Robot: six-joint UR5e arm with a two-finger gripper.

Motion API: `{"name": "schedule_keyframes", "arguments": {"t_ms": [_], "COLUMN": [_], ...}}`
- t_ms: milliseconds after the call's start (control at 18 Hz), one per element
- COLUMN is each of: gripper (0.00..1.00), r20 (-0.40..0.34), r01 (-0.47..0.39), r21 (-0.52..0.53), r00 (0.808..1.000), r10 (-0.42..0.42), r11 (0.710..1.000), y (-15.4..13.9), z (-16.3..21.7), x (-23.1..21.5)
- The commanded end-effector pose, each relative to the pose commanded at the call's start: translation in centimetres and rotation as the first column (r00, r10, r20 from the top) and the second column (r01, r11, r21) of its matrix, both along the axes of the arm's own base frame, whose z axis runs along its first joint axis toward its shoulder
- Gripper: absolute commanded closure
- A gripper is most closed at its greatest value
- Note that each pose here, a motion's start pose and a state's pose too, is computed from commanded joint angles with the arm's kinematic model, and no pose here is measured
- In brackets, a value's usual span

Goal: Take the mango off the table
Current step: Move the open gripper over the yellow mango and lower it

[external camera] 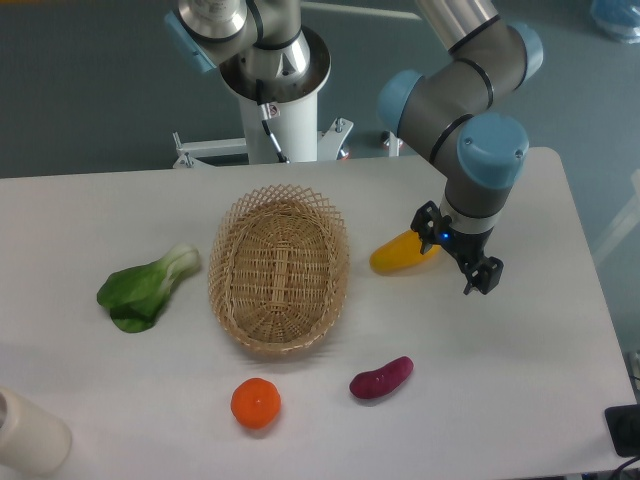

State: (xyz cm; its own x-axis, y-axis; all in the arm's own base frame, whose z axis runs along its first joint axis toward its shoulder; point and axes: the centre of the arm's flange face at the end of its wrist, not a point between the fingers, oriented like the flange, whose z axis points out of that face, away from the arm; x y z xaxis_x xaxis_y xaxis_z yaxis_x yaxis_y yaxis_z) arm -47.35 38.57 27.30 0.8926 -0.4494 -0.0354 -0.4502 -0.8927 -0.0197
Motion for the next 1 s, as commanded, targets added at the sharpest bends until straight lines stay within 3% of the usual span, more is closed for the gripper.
{"name": "schedule_keyframes", "arguments": {"t_ms": [667,1000], "gripper": [0.00,0.00], "r20": [0.021,0.027], "r01": [0.003,0.046], "r21": [-0.020,-0.078], "r00": [1.000,0.999], "r10": [-0.003,-0.045], "r11": [1.000,0.996], "y": [-1.5,-2.7], "z": [-2.0,-3.3], "x": [2.5,2.9]}}
